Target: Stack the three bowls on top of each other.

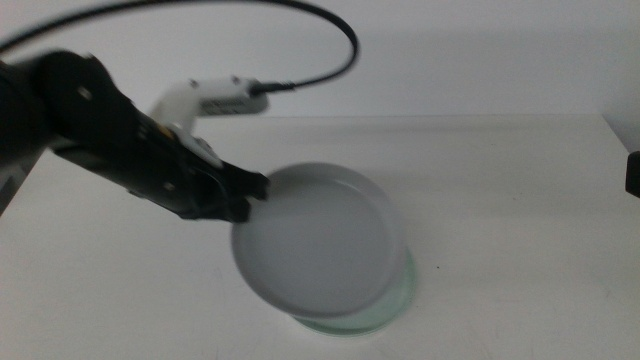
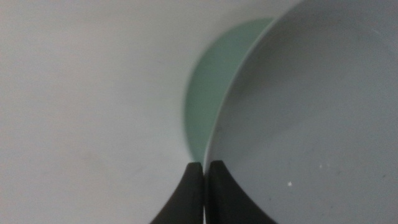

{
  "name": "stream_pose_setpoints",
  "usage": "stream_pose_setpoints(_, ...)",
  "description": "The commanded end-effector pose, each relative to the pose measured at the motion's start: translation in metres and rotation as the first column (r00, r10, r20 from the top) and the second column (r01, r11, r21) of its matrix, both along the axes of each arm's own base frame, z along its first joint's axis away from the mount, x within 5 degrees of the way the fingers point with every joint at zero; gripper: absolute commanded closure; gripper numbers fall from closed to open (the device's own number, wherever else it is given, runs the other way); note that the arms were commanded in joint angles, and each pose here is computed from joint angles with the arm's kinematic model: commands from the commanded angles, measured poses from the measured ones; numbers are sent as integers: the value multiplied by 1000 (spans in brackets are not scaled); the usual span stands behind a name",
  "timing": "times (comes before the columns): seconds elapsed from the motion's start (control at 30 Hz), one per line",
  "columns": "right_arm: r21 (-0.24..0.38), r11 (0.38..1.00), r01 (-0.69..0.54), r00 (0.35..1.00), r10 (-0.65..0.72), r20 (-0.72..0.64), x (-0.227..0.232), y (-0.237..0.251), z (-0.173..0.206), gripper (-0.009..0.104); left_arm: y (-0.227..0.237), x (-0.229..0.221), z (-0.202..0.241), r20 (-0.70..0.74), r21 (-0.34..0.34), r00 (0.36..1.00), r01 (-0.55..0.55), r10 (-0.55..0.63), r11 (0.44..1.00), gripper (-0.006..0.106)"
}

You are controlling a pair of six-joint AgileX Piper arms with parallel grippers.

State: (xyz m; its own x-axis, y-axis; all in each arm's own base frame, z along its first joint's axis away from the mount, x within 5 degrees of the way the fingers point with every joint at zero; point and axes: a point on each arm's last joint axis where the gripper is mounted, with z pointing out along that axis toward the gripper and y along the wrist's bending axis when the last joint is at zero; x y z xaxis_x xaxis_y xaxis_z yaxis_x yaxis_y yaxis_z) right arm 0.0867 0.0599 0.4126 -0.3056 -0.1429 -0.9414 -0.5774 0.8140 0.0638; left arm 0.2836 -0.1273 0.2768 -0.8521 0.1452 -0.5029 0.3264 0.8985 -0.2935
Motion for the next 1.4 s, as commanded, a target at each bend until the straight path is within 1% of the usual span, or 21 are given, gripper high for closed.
stream_pose_setpoints(0.0,37,999,7,997,-10,74,1,0,12,41,-13,0,12,77,-78,996,-30,36,996,105)
stream_pose_setpoints(0.2,37,999,7,997,-10,73,1,0,12,41,-35,9,-14,62,-74,998,-12,16,997,105)
stream_pose_setpoints(0.3,37,999,7,997,-10,73,1,0,12,41,-38,17,-28,44,-68,999,-28,31,997,105)
stream_pose_setpoints(0.37,37,999,7,997,-10,73,1,0,12,41,-39,21,-35,39,-62,998,-39,41,997,102)
stream_pose_setpoints(0.43,37,999,7,997,-10,73,1,0,12,41,-39,23,-39,35,-56,999,-38,40,998,95)
stream_pose_setpoints(0.5,38,999,7,997,-10,74,1,0,13,41,-39,23,-40,41,-49,999,-26,28,998,85)
stream_pose_setpoints(0.57,38,999,7,997,-10,74,1,0,13,41,-39,23,-40,48,-42,999,-13,15,999,72)
stream_pose_setpoints(0.67,37,999,7,997,-10,74,1,0,12,41,-39,21,-37,58,-37,998,2,0,999,44)
stream_pose_setpoints(0.77,37,999,7,997,-10,74,1,0,12,41,-35,16,-21,114,-30,993,33,-29,999,12)
stream_pose_setpoints(0.8,37,999,7,997,-10,74,1,0,12,41,-33,14,-13,135,-37,990,32,-27,999,10)
stream_pose_setpoints(0.9,37,999,7,997,-10,74,1,0,12,41,-22,4,15,209,-70,978,21,-6,997,10)
stream_pose_setpoints(1.0,37,999,7,997,-10,74,1,0,12,41,-7,-10,48,306,-96,952,8,21,995,11)
stream_pose_setpoints(1.17,37,999,7,997,-10,74,1,0,12,41,27,-35,95,490,-92,868,-36,77,995,15)
stream_pose_setpoints(1.37,37,999,7,997,-10,74,1,0,12,41,52,-63,129,603,-116,786,-85,138,990,22)
